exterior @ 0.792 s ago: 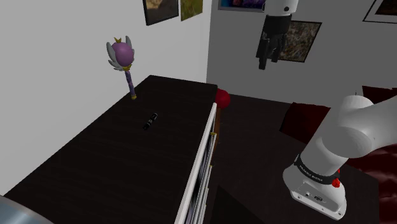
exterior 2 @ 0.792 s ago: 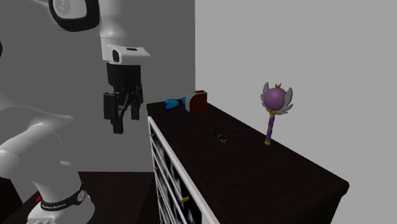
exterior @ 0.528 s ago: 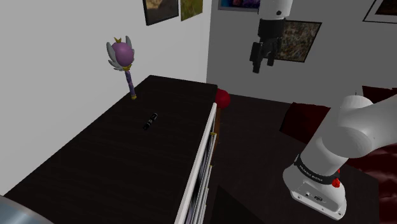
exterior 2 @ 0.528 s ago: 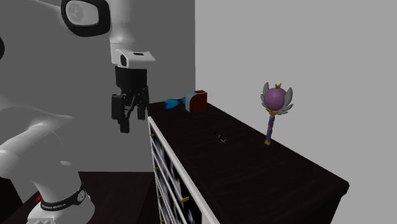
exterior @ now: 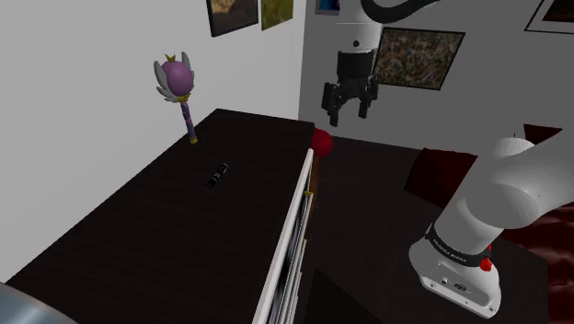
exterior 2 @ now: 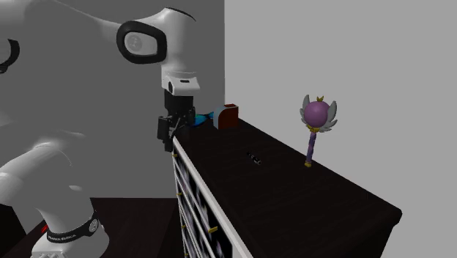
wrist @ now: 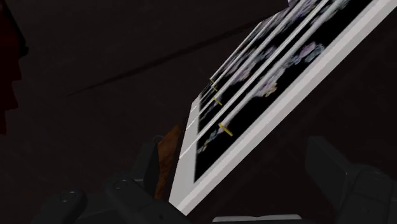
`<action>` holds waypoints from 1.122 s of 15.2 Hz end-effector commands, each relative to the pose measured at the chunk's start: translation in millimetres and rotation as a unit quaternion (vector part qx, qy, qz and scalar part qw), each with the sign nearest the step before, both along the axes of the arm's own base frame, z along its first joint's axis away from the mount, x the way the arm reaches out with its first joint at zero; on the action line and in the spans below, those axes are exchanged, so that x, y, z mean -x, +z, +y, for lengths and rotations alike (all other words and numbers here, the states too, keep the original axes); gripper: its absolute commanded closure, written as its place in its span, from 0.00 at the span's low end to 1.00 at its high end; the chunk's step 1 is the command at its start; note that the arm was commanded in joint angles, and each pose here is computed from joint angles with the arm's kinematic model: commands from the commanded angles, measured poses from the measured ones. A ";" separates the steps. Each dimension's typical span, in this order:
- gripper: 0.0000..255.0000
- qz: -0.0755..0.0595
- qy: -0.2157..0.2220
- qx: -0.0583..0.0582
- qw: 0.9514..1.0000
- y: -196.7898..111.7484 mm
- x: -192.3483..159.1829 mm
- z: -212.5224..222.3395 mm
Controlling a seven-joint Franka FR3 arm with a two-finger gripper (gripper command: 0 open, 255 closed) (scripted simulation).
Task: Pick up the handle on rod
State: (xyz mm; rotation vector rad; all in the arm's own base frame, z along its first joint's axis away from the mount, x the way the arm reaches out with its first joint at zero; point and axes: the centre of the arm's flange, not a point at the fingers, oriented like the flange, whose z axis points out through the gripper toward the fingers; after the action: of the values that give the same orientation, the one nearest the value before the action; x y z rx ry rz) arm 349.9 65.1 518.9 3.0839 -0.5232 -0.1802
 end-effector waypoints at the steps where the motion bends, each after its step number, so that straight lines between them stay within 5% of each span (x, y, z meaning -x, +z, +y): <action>1: 0.00 0.003 -0.028 -0.004 1.000 -9.7 -15.7 22.1; 9: 0.00 0.016 -0.130 -0.019 0.991 -50.6 -75.9 91.8; 17: 0.00 0.029 -0.231 -0.034 0.972 -91.4 -148.1 149.1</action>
State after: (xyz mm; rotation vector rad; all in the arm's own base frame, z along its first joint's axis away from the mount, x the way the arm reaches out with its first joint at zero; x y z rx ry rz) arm 488.2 203.4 432.8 2.9648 -1.2028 -0.2853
